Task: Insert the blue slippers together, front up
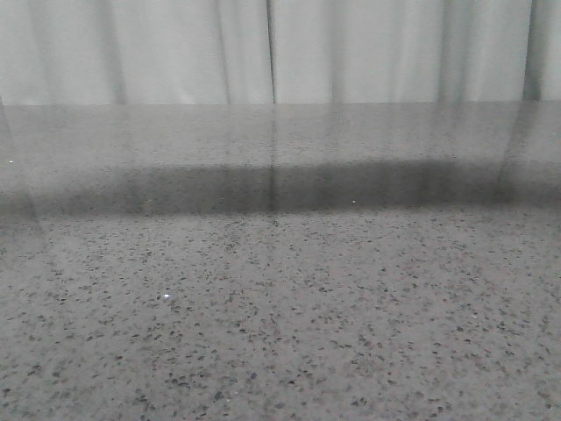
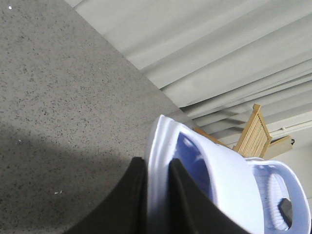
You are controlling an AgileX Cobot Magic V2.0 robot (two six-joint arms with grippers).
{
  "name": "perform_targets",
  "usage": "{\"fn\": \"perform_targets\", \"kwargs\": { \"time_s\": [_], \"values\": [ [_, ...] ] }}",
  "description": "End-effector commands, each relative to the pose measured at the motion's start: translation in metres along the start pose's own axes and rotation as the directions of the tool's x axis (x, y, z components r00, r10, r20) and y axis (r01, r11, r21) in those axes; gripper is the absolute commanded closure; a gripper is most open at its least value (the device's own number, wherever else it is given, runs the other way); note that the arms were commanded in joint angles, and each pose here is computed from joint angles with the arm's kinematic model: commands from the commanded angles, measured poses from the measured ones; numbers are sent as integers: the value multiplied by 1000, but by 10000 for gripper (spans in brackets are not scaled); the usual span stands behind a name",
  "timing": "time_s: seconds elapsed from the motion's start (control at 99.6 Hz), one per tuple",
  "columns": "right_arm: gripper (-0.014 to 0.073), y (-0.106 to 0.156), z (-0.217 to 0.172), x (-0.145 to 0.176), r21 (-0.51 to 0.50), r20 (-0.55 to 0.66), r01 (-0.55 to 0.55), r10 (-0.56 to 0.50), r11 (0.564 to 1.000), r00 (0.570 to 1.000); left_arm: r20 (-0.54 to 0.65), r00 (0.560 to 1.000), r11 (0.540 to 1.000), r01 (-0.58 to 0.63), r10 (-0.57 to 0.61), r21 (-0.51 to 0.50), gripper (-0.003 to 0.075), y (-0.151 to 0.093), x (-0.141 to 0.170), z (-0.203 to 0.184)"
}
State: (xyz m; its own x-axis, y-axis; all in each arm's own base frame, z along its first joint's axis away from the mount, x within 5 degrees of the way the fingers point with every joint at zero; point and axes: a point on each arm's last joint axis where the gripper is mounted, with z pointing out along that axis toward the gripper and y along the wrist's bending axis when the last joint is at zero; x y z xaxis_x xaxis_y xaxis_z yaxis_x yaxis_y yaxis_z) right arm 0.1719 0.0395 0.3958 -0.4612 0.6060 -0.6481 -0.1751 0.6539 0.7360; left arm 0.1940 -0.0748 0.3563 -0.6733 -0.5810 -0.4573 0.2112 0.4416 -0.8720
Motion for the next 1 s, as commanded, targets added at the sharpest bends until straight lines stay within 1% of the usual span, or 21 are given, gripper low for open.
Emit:
{"fn": "perform_targets", "kwargs": {
  "time_s": [0.0,0.13,0.221,0.402,0.562,0.652,0.703,0.733,0.773,0.783,0.883,0.994],
  "values": [
    [702,5,-4,-7,-43,73,-52,55,998,996,27,999,997,18,-20,78,703,-16,-5,-5],
    [702,5,-2,-3,-81,61,-82,87,993,994,22,1000,997,17,-19,80,703,-16,-4,-5],
    [702,4,-1,-2,-98,60,-77,83,992,995,7,1000,996,17,-17,88,703,-17,-3,-5],
    [702,-7,10,2,-60,28,-45,47,997,999,-10,1000,995,18,-17,98,703,-18,-1,-5],
    [702,-19,30,4,-42,-41,-31,30,999,999,-9,1000,995,14,-13,98,703,-18,-1,-5],
    [702,-22,42,6,-83,-83,-27,20,996,996,-9,1000,995,12,-11,98,703,-18,-1,-5],
    [702,-23,49,7,-124,-114,-29,15,992,993,-9,1000,995,12,-11,98,703,-18,-1,-5],
    [702,-24,53,8,-141,-131,-54,36,989,991,-9,1000,995,12,-11,98,703,-18,-1,-5],
    [702,-25,58,9,-162,-152,-58,34,985,988,-9,1000,995,12,-11,98,703,-18,-1,-5],
    [702,-26,60,10,-163,-157,-72,46,984,987,-9,1000,995,12,-11,98,703,-18,-1,-5],
    [702,-33,69,11,-156,-182,-86,57,984,982,-9,1000,995,13,-13,99,703,-18,-1,-5],
    [702,-33,69,10,-156,-160,-55,29,986,987,-6,1000,994,21,-21,105,703,-18,-2,-6]
  ]
}}
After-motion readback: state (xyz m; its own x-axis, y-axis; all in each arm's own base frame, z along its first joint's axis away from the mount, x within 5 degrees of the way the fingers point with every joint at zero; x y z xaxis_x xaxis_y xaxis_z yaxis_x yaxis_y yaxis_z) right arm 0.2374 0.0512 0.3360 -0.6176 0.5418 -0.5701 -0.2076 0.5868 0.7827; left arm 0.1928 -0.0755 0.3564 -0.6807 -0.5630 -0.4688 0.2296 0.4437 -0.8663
